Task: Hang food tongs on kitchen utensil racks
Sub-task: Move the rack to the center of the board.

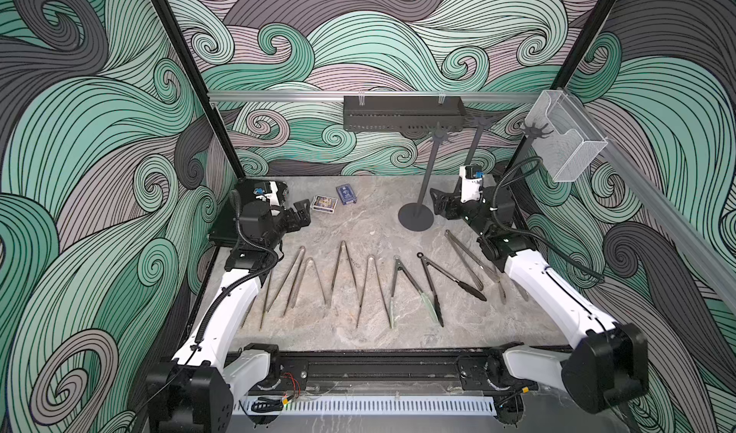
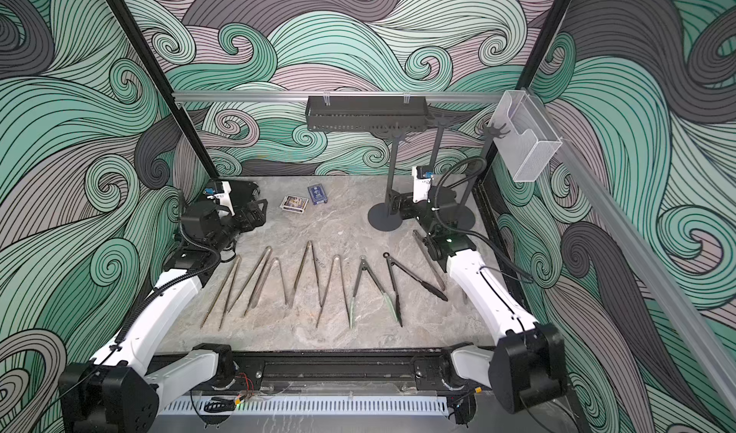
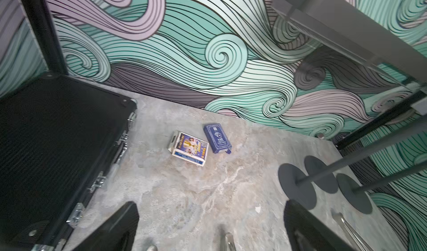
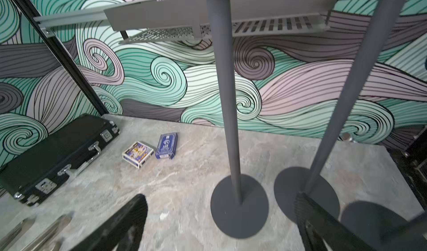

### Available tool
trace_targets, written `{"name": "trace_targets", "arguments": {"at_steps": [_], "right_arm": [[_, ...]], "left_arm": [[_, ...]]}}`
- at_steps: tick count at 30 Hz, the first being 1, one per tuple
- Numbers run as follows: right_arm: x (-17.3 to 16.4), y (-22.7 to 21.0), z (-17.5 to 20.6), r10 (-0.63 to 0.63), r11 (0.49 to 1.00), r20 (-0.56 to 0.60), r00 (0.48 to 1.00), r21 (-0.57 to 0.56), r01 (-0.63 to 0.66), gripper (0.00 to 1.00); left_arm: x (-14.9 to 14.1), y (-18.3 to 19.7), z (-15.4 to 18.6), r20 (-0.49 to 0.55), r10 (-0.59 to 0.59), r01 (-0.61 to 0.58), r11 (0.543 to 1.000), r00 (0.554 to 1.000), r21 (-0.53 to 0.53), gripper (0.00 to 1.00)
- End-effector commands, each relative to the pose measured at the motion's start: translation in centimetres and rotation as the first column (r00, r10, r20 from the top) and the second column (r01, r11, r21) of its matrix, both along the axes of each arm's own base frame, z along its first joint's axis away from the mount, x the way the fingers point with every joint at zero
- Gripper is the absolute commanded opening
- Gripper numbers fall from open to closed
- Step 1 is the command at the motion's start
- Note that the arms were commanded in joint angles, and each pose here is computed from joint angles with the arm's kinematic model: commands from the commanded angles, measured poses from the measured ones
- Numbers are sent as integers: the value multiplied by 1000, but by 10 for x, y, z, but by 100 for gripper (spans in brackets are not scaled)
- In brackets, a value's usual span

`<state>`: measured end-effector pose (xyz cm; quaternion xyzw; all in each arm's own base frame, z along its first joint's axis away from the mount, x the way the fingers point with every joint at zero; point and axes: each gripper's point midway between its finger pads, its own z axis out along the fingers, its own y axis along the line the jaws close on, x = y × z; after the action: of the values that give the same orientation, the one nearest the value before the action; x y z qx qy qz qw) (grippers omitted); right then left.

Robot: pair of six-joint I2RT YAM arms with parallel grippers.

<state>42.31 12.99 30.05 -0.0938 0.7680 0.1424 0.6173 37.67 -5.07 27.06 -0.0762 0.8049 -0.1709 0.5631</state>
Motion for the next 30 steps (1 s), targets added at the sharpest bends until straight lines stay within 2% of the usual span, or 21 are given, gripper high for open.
{"name": "trace_targets", "arguments": {"at_steps": [1, 4, 11, 19, 25, 30], "right_arm": [[29, 10, 0, -2, 999, 54, 999, 46, -1, 96], [52, 15, -11, -8, 998, 56, 998, 57, 5, 91], [93, 23, -27, -44, 998, 81, 996, 57, 40, 88], [121, 31, -43, -51, 999, 80, 996, 14, 50, 82], [124, 32, -45, -47, 999, 93, 995, -10, 48, 66], [119, 34, -40, -36, 999, 112, 993, -36, 40, 45]], "left_arm": [[-6, -23, 8, 19, -87, 87, 996, 996, -15, 99], [-6, -34, 11, 39, -125, 125, 992, 991, 3, 99], [-3, -42, 20, 86, -164, 162, 986, 983, 36, 99], [1, -43, 18, 85, -168, 164, 985, 982, 57, 99], [2, -44, 16, 83, -171, 167, 984, 982, 58, 98], [1, -44, 17, 85, -175, 170, 984, 981, 58, 99]]}}
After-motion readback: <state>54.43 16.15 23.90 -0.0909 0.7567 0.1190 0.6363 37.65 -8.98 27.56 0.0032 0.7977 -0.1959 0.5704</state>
